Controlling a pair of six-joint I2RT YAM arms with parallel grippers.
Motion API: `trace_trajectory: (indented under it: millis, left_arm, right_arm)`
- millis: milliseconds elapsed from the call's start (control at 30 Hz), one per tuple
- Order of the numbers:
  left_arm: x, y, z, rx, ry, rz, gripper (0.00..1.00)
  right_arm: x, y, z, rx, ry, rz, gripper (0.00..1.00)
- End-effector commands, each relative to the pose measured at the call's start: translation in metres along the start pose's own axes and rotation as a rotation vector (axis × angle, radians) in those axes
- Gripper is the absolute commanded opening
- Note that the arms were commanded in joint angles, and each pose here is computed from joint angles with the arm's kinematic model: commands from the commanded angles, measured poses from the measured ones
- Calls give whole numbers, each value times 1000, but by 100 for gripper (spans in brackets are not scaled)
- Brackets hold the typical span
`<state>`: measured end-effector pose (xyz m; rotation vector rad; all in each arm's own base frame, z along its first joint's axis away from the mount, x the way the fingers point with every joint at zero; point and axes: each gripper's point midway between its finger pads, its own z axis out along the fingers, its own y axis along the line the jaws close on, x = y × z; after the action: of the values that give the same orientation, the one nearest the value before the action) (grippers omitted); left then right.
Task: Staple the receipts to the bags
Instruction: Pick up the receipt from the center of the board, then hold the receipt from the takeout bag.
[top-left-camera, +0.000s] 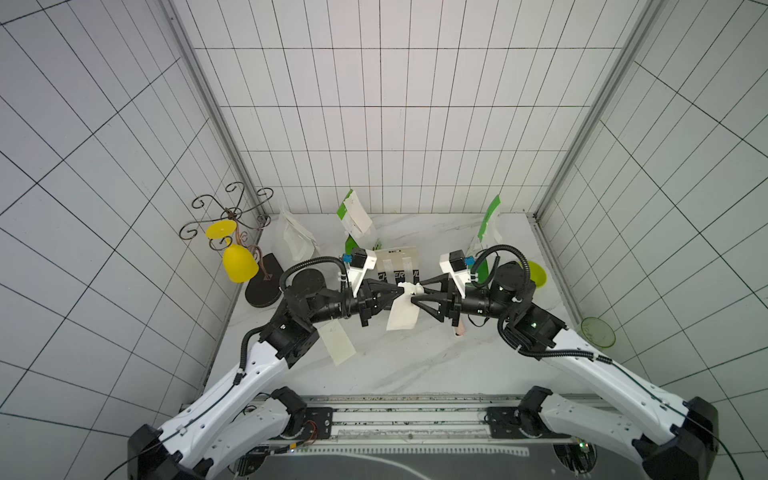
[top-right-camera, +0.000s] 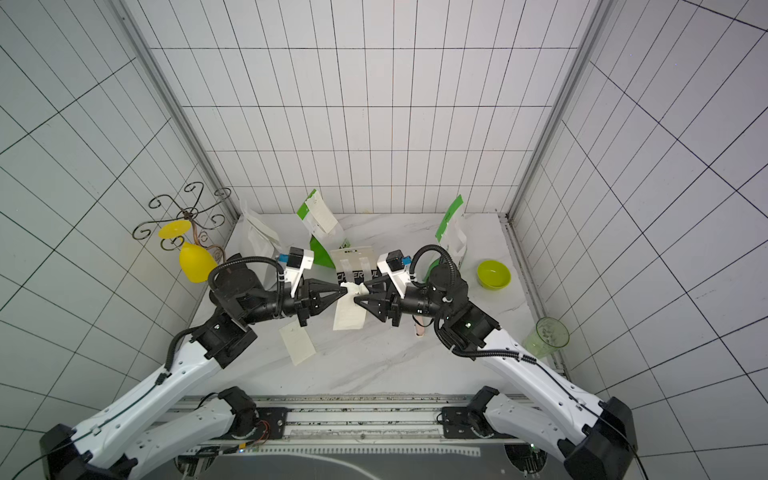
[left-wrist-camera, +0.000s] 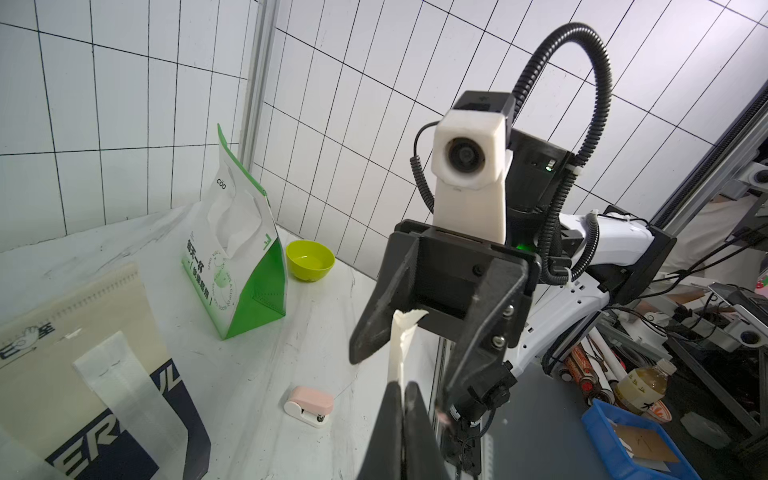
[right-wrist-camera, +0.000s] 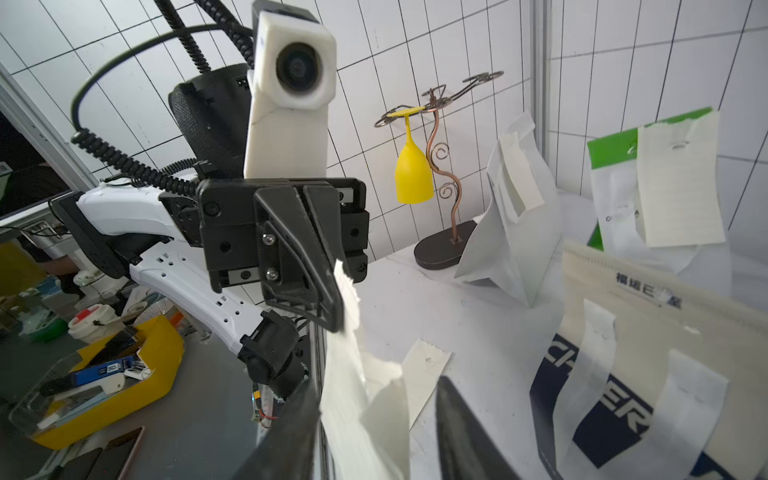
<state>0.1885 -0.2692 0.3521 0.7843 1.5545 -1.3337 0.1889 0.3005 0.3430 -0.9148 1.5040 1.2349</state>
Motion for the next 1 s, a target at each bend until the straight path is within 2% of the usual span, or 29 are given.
trace_trajectory:
  millis: [0, 67, 167, 333, 433, 533, 600, 633, 700, 800, 900, 967]
  left_arm:
    - [-3, -6, -2, 20, -15, 9, 0]
    - [-2, -5, -2, 20, -13, 10, 0]
    - [-2, -5, -3, 11, -13, 11, 0]
    - [-2, -1, -3, -10, -15, 7, 0]
    - [-2, 0, -2, -12, -15, 3, 0]
    - [-5, 6, -2, -49, -24, -3, 0]
    - [-11, 19, -7, -140, -37, -7, 36]
    - [-16, 23, -11, -174, -51, -6, 42]
    - [-32, 40, -23, -269, -102, -17, 49]
    - [-57, 62, -41, -410, -155, -9, 54]
    - [-77, 73, -45, -492, -175, 52, 61]
    - [-86, 81, -42, -507, -162, 67, 61]
  right_arm:
    - [-32, 11, -3, -43, -75, -51, 29]
    - [-33, 9, -3, -28, -83, -48, 20]
    - [-33, 4, -6, -8, -89, -43, 19]
    - [-32, -2, -10, 22, -97, -36, 9]
    - [-32, -3, -11, 28, -98, -34, 0]
    - [-35, -7, -13, 63, -103, -35, 0]
    - [-37, -19, -16, 129, -81, -39, 0]
    - [-39, -26, -19, 162, -73, -42, 0]
    - [-38, -45, -26, 251, -41, -29, 0]
    - [-39, -72, -38, 389, -6, -32, 0]
    - [-34, -94, -46, 524, 83, -51, 0]
    - [-33, -100, -47, 547, 129, -53, 0]
